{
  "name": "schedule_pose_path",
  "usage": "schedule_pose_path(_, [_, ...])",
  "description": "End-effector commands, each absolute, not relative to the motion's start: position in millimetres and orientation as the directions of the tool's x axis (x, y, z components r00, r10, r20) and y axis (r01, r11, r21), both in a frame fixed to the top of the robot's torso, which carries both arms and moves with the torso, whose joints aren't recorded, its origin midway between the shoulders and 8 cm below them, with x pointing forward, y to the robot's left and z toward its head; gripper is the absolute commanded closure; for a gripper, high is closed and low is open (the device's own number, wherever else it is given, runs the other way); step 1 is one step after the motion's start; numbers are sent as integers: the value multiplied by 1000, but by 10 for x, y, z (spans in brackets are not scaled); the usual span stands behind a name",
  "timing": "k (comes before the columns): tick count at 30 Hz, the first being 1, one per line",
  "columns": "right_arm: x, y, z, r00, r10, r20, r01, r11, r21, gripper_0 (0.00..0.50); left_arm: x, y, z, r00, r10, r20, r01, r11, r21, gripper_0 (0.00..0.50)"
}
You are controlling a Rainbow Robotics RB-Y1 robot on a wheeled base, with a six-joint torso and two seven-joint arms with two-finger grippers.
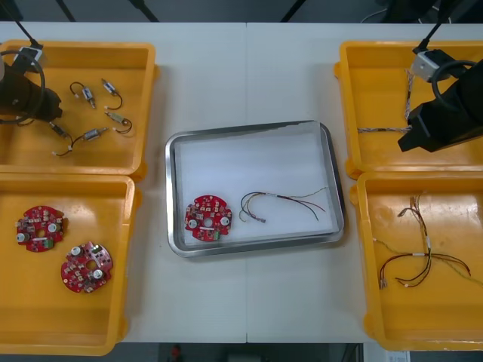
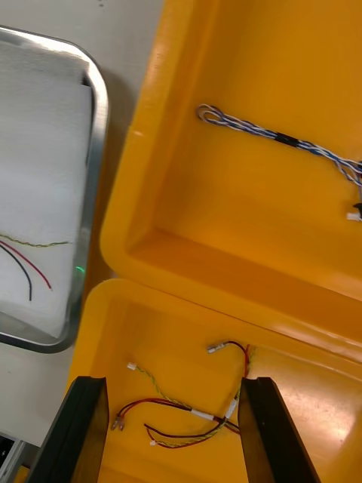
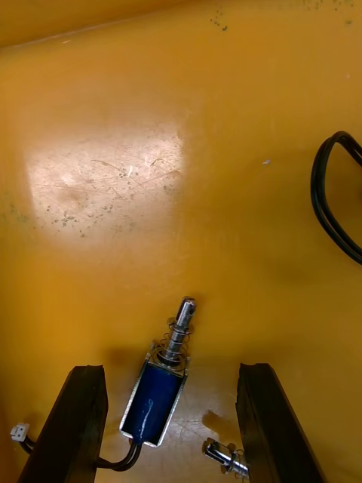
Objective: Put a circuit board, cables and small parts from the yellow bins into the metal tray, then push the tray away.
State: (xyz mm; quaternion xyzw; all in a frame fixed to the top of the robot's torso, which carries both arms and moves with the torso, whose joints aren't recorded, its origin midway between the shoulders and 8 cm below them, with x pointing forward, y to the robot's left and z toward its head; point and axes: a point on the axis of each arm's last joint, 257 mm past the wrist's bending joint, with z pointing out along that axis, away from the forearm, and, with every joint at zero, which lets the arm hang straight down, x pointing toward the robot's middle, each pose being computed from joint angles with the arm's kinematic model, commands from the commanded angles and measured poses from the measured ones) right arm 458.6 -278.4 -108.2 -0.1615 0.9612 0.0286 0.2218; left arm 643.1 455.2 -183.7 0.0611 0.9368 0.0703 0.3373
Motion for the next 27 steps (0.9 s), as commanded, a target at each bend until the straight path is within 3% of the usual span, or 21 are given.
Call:
schedule_pose_path(1, [4683, -3290, -879, -870, -197, -452, -201, 979, -41, 0, 6529, 4434, -1720, -720, 332, -610, 205, 941, 271, 0])
schedule_pose_path(23, [5085, -4312, -921, -861, 70, -503, 65, 998, 28, 0, 6482, 4514, -1803, -729, 324, -603, 202, 943, 263, 6])
schedule_pose_path(25, [5107, -4339, -914, -857, 70, -511, 68, 997, 23, 0, 6470, 4500, -1832, -732, 325, -599, 206, 943, 260, 245])
schedule_pose_path(26, [5115, -4346, -909, -855, 69, -514, 68, 997, 20, 0, 6467, 4500, -1838, -733, 326, -598, 207, 943, 261, 303])
schedule_pose_path(27, [5128, -4360, -898, -851, 70, -520, 71, 997, 18, 0, 6464, 4491, -1848, -733, 325, -597, 208, 944, 258, 401])
